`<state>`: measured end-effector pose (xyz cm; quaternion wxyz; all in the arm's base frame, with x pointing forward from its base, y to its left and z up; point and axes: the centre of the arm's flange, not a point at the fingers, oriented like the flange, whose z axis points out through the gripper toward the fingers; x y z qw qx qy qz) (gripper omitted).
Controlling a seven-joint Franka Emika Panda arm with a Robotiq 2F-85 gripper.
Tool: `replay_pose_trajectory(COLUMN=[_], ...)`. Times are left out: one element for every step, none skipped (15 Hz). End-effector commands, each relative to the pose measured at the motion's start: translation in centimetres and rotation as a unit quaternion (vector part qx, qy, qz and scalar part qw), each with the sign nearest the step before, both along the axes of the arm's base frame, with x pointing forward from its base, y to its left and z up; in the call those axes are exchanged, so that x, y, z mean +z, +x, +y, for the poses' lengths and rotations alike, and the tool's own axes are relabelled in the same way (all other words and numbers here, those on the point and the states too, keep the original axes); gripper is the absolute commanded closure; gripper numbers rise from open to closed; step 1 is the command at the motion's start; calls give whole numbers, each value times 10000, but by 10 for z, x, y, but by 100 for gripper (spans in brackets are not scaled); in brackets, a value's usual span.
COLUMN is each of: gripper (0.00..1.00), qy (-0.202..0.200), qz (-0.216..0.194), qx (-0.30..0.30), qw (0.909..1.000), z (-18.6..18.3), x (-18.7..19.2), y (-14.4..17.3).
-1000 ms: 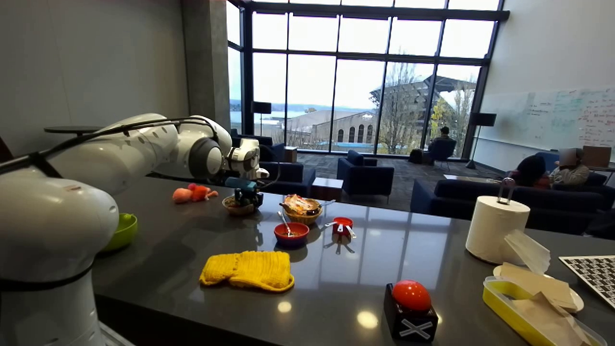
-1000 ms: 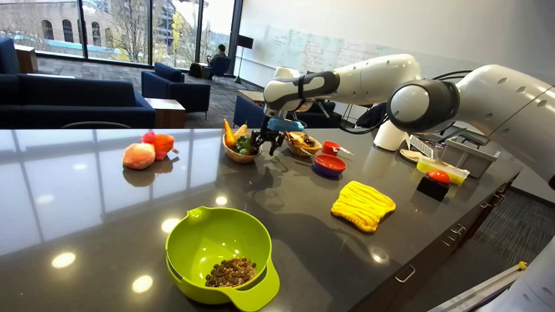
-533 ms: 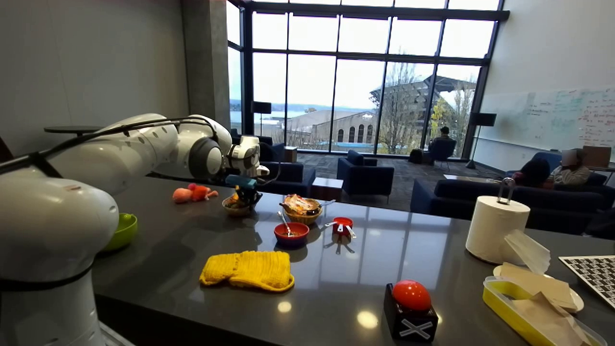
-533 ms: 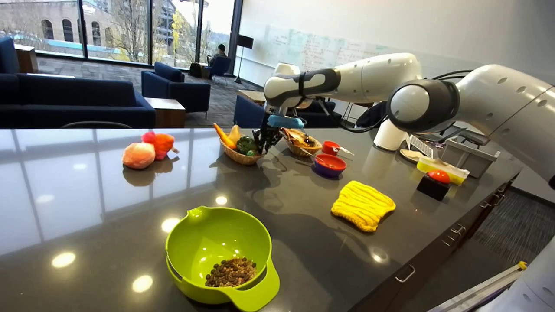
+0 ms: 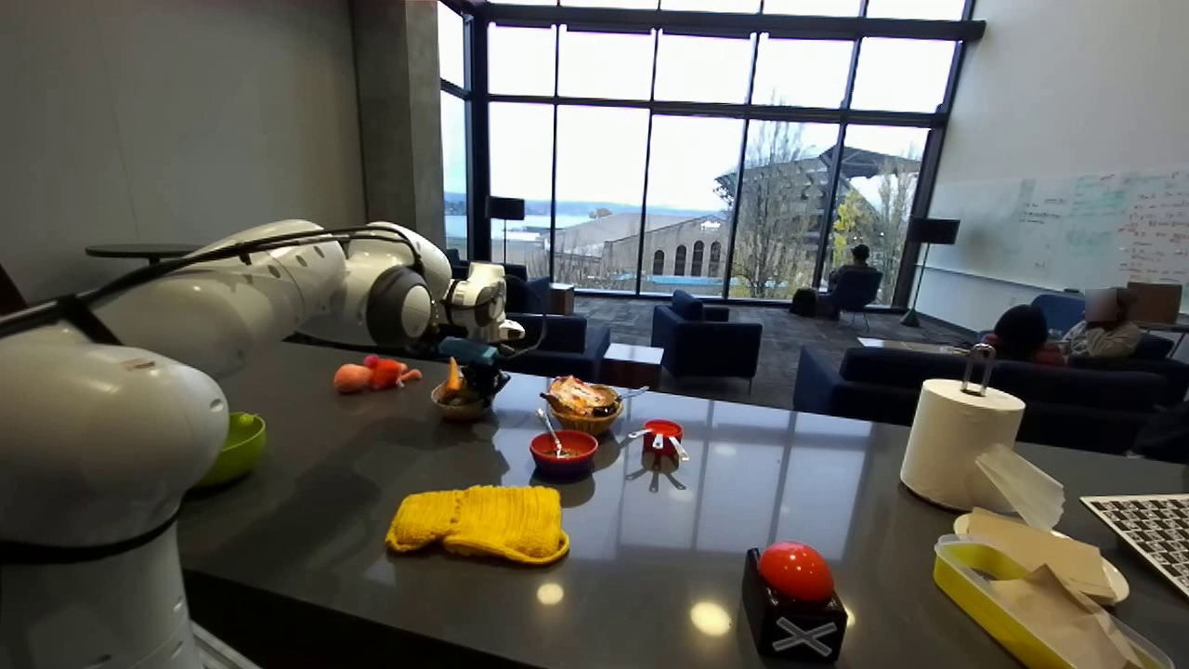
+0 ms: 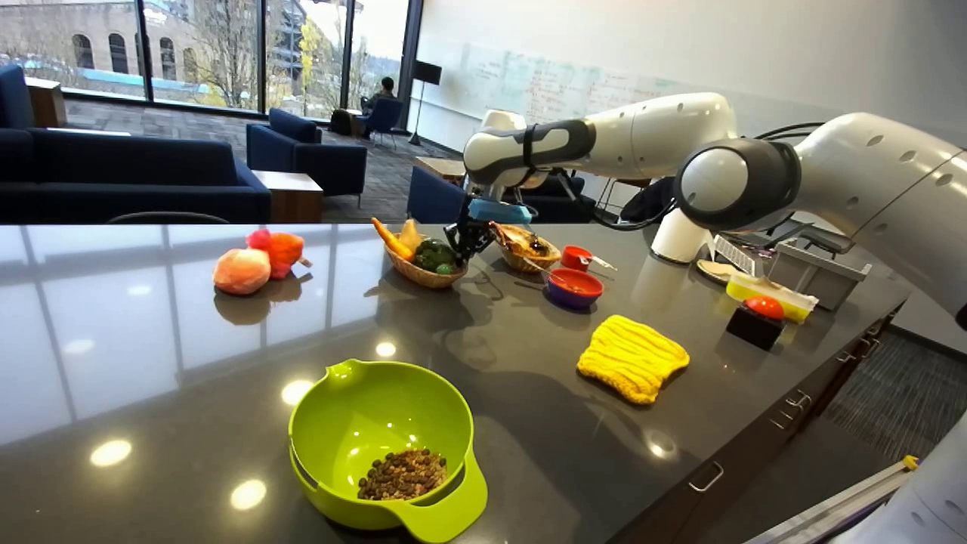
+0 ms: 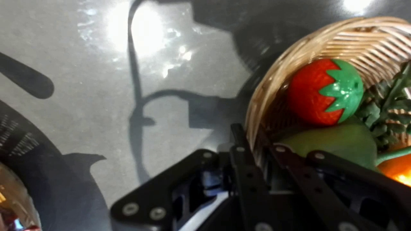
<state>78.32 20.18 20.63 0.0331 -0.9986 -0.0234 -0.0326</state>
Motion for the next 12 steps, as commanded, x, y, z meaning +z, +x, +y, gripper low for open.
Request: replay_pose_trajectory(gripper=[98, 98, 98, 98, 98, 98, 98, 98, 98, 98, 98, 98], qy=[-149, -166, -172, -184, -196, -206, -199, -189, -165, -146, -115, -114], qz=[167, 185, 221, 262, 324, 393, 472, 541, 622, 701, 798, 867], qx=[-247, -298, -365, -438, -489, -543, -609, -646, -679, -692, -679, -671], qw=[9994, 9992, 9989, 9985, 9981, 9975, 9968, 9963, 9956, 9950, 9944, 9939], z=[-23, -28, -33, -39, -44, -48, -52, -55, -56, -56, -56, -55], x=[1, 0, 0, 0, 0, -2, -2, -3, -2, 0, 2, 3], y=[-8, -10, -13, -15, -19, -23, -28, -32, -36, -41, -46, -50])
